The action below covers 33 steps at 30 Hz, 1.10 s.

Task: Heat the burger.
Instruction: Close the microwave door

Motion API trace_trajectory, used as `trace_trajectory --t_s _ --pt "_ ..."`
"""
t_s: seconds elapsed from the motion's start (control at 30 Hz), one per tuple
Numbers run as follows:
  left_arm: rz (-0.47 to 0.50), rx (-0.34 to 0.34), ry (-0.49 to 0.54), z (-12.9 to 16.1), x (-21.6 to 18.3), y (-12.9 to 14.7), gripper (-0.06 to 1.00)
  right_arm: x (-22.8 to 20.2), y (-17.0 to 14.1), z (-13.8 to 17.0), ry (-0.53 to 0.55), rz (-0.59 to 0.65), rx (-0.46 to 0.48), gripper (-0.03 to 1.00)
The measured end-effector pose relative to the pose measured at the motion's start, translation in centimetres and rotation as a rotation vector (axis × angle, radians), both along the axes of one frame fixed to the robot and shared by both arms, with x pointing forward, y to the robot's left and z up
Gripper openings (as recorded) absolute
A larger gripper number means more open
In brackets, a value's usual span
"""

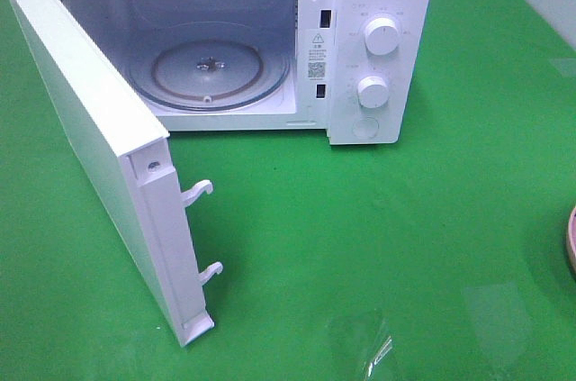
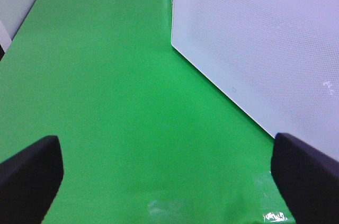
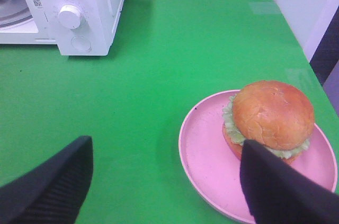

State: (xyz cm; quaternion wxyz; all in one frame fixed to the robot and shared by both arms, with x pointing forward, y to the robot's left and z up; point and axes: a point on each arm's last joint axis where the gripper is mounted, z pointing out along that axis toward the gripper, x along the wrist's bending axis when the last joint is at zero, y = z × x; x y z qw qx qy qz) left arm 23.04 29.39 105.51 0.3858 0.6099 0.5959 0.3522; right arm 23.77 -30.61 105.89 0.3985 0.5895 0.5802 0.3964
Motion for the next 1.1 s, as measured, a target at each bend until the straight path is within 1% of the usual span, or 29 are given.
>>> trace_trajectory --t_s 0.57,0.7,0.73,0.77,0.8,0.83,0.87,0.9,0.93,0.97,1.0,1.07,1.1 --pt "-0.003 -0.005 0.000 0.0 0.0 0.0 0.99 0.0 0.0 0.0 0.000 0.000 0.000 0.73" --pt "-0.011 -0.019 -0.039 0.7 0.1 -0.2 0.98 0.0 0.0 0.0 0.000 0.000 0.000 0.73" --pt "-0.008 -0.020 -0.057 1.2 0.4 -0.1 0.96 0.0 0.0 0.0 0.000 0.000 0.000 0.73" --pt "-0.006 -0.022 -0.049 1.4 1.0 -0.1 0.92 0.0 0.0 0.0 0.000 0.000 0.000 0.73" --pt "-0.006 -0.022 -0.049 1.4 1.0 -0.1 0.92 0.0 0.0 0.0 0.000 0.000 0.000 0.73" --pt "-0.004 -0.025 -0.032 1.6 1.8 -0.1 0.86 0.0 0.0 0.0 0.000 0.000 0.000 0.73" --pt "-0.004 -0.025 -0.032 1.6 1.8 -0.1 0.86 0.0 0.0 0.0 0.000 0.000 0.000 0.73" --pt "-0.004 -0.030 -0.027 1.7 2.2 -0.1 0.81 0.0 0.0 0.0 0.000 0.000 0.000 0.73" --pt "-0.004 -0.030 -0.027 1.7 2.2 -0.1 0.81 0.0 0.0 0.0 0.000 0.000 0.000 0.73" --pt "-0.006 -0.043 -0.010 1.9 3.2 -0.1 0.69 0.0 0.0 0.0 0.000 0.000 0.000 0.73" --pt "-0.006 -0.043 -0.010 1.9 3.2 -0.1 0.69 0.0 0.0 0.0 0.000 0.000 0.000 0.73" --pt "-0.005 -0.062 0.027 2.1 5.1 -0.1 0.44 0.0 0.0 0.0 0.000 0.000 0.000 0.73" --pt "-0.005 -0.062 0.027 2.1 5.1 -0.1 0.44 0.0 0.0 0.0 0.000 0.000 0.000 0.73"
